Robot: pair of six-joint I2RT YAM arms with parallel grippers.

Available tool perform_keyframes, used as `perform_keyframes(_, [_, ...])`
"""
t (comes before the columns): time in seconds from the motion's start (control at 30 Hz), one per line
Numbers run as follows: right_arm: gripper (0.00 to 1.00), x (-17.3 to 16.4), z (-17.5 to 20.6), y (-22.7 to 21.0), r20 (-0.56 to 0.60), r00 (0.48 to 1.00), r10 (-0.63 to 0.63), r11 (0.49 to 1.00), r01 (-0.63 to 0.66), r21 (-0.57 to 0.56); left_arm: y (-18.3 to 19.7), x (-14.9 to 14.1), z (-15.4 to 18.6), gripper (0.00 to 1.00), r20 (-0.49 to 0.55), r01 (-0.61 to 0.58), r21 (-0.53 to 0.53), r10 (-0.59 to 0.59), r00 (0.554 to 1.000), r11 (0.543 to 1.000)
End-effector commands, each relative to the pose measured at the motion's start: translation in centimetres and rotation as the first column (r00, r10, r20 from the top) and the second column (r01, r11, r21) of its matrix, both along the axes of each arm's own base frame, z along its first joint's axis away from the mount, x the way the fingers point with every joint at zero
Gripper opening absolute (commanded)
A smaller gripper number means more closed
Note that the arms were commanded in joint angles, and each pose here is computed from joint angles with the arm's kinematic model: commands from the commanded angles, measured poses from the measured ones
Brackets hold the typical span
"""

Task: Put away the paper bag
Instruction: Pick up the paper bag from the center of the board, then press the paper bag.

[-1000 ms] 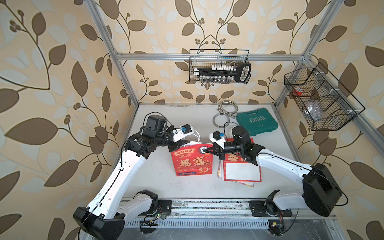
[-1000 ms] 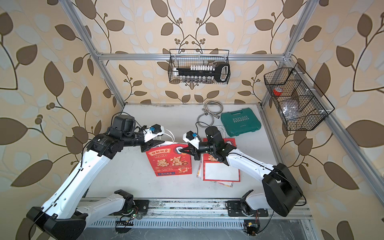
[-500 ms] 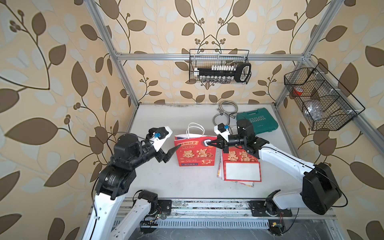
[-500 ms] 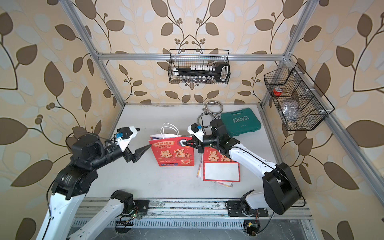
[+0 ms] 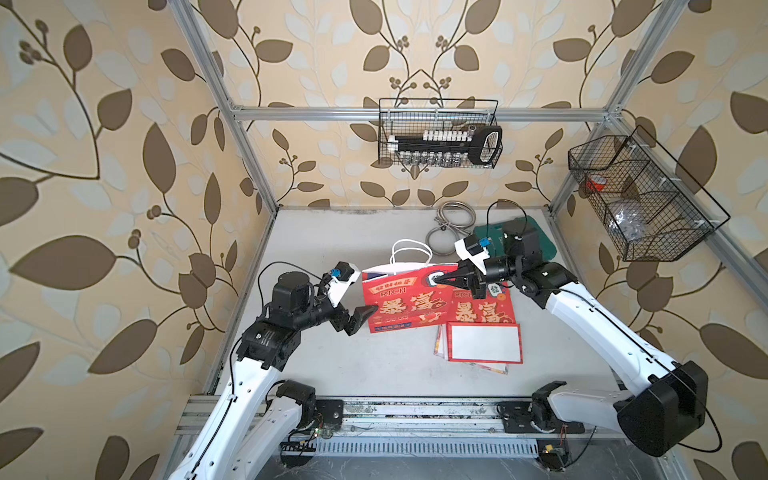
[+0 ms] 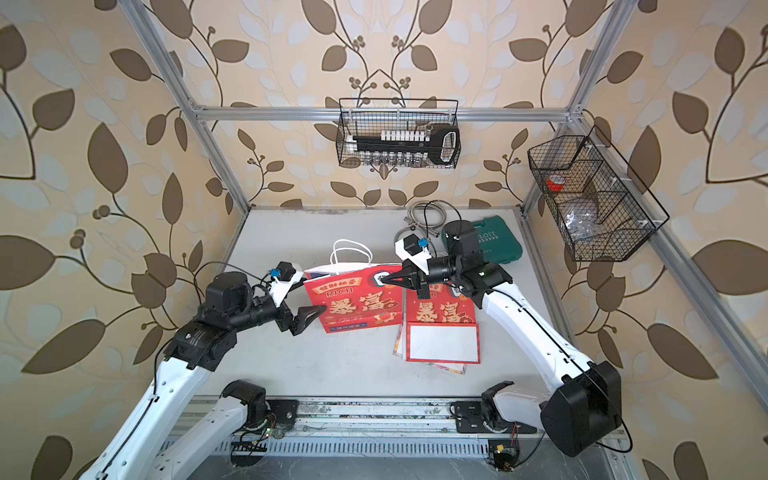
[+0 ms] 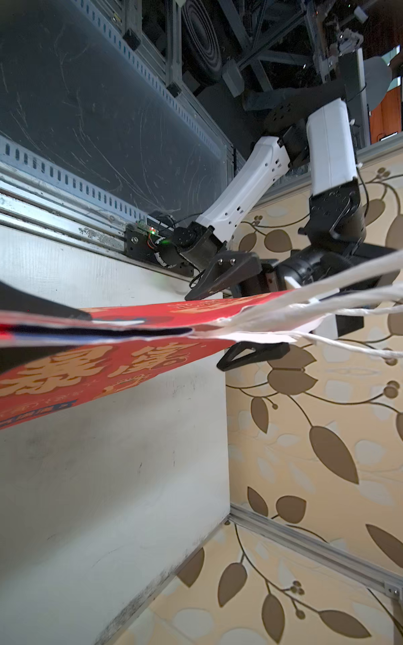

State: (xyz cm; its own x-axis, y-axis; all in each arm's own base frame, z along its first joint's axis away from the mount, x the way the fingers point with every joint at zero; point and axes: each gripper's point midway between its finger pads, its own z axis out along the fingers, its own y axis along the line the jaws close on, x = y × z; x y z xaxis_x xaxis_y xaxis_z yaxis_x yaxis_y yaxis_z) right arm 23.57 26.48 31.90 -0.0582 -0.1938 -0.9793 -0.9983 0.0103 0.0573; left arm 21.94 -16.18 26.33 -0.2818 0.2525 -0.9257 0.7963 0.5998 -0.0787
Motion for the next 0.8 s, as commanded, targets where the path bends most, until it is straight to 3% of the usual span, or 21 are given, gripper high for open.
perform_keyframes(0.0, [0.0,-1.4,1.2,-0.5,-0.025,0.998,0.062,0.998,-0.061,0.025,-3.0,-1.6,3.9,0.96,0.102,0.251,-0.146,-0.238,0.966,0.957])
perform_keyframes(0.1, [0.0,-1.1,1.8,-0.9,-0.031,0.998,0.063,0.997,-0.062,0.04,-4.0,-2.3,4.3,0.84,0.089,0.349,-0.195,-0.338,0.937,0.916])
perform_keyframes(0.23, [0.0,-0.6,1.8,-1.6,-0.054,0.997,0.049,0.998,-0.047,0.044,-4.3,-2.3,5.6,0.47,0.161,0.397,-0.21,-0.369,0.915,0.893])
perform_keyframes(0.47, [0.0,-0.1,0.4,-1.7,-0.088,0.995,0.042,0.999,-0.04,0.018,-4.9,-2.8,9.1,0.0,0.237,0.482,-0.243,-0.43,0.871,0.842])
perform_keyframes(0.6, [0.0,-0.1,0.2,-1.7,-0.096,0.994,0.047,0.999,-0.046,0.013,-4.9,-2.7,10.1,0.0,0.246,0.484,-0.244,-0.429,0.869,0.84])
perform_keyframes(0.63, [0.0,-0.1,0.3,-1.7,-0.094,0.994,0.048,0.999,-0.047,0.013,-4.9,-2.5,10.4,0.04,0.24,0.475,-0.253,-0.421,0.875,0.843])
perform_keyframes(0.67, [0.0,-0.1,0.3,-1.7,-0.096,0.994,0.048,0.999,-0.047,0.014,-4.9,-2.2,10.8,0.32,0.234,0.46,-0.264,-0.407,0.883,0.848])
perform_keyframes(0.7, [0.0,-0.1,0.4,-1.7,-0.092,0.994,0.05,0.999,-0.049,0.016,-5.0,-2.0,11.3,0.5,0.227,0.448,-0.28,-0.395,0.89,0.849])
perform_keyframes(0.77, [0.0,-0.1,0.7,-1.7,-0.087,0.995,0.052,0.998,-0.051,0.02,-5.3,-2.1,11.8,0.55,0.228,0.459,-0.298,-0.404,0.886,0.837])
